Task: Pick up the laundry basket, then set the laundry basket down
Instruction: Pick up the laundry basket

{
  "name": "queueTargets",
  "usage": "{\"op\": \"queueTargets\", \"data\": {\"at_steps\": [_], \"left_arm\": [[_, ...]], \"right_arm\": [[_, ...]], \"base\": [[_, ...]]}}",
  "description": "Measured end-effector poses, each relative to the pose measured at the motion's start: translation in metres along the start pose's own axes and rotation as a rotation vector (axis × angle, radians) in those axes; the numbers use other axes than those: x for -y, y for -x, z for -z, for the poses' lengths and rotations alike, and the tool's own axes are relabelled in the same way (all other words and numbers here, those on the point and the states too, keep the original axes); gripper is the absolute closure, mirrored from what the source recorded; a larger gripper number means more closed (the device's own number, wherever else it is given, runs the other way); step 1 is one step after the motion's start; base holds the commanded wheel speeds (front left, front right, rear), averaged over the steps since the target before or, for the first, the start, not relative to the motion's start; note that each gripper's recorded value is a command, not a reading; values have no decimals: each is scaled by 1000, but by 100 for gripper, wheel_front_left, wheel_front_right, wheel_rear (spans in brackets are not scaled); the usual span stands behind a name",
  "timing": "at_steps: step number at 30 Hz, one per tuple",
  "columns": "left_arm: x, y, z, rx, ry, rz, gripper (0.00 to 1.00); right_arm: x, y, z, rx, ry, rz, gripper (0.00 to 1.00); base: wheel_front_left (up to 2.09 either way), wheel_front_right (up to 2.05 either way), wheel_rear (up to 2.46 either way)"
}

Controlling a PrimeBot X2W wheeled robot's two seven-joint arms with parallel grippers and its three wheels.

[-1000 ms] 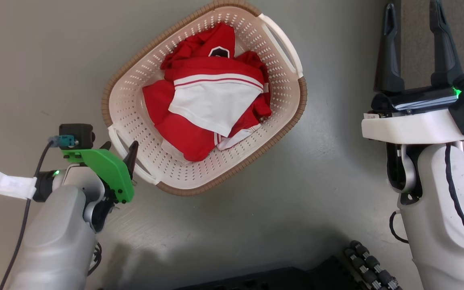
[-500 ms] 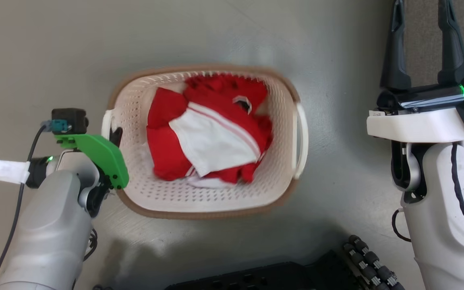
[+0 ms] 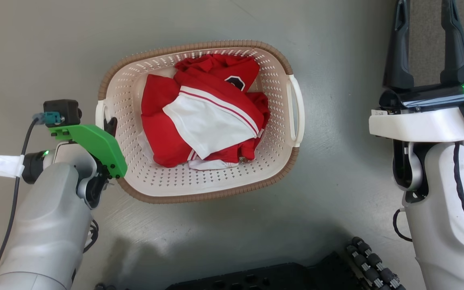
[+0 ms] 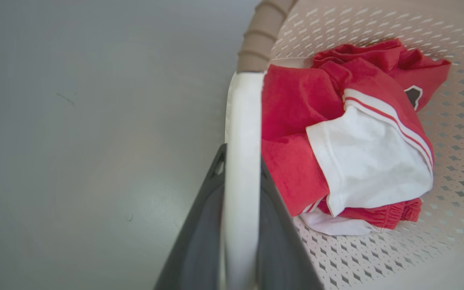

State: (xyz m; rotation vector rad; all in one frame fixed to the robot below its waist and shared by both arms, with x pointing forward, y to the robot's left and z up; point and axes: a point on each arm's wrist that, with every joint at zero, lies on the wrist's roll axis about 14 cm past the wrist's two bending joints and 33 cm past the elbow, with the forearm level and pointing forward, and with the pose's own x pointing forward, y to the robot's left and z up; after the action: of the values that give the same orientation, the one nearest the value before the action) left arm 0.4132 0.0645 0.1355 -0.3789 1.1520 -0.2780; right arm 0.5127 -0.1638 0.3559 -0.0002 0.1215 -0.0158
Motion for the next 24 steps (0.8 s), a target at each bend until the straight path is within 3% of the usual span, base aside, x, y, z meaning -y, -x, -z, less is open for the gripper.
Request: {"op": "queueTargets", "data": {"at_steps": [15,17,19,20,21,22,24], "left_arm": [[4,-4,-13,15,21,9,100],[6,-5,-12,11,22,14,62],[10,-6,-14,12,13,26,52],[11,-7,-16,16,10,28,26],[12,-7,-19,21,12,31,7],[13,-8,-21,24,10,33,0],[14,-9,-23,27,6,35,0]], "right_arm": [[1,2,0,-4,-13,6,0],[2,2,0,-5,-15,7,0],[3,3,0,-7,-15,9,0],[3,3,0,-7,-15,10,0],[3,3,0,-7,-14,11,0],[3,3,0,-8,-14,11,0],[4,3,0,-8,-14,12,0]], "base": [[0,0,0],[0,0,0],[0,0,0],[0,0,0],[0,0,0],[0,0,0],[0,0,0]]}}
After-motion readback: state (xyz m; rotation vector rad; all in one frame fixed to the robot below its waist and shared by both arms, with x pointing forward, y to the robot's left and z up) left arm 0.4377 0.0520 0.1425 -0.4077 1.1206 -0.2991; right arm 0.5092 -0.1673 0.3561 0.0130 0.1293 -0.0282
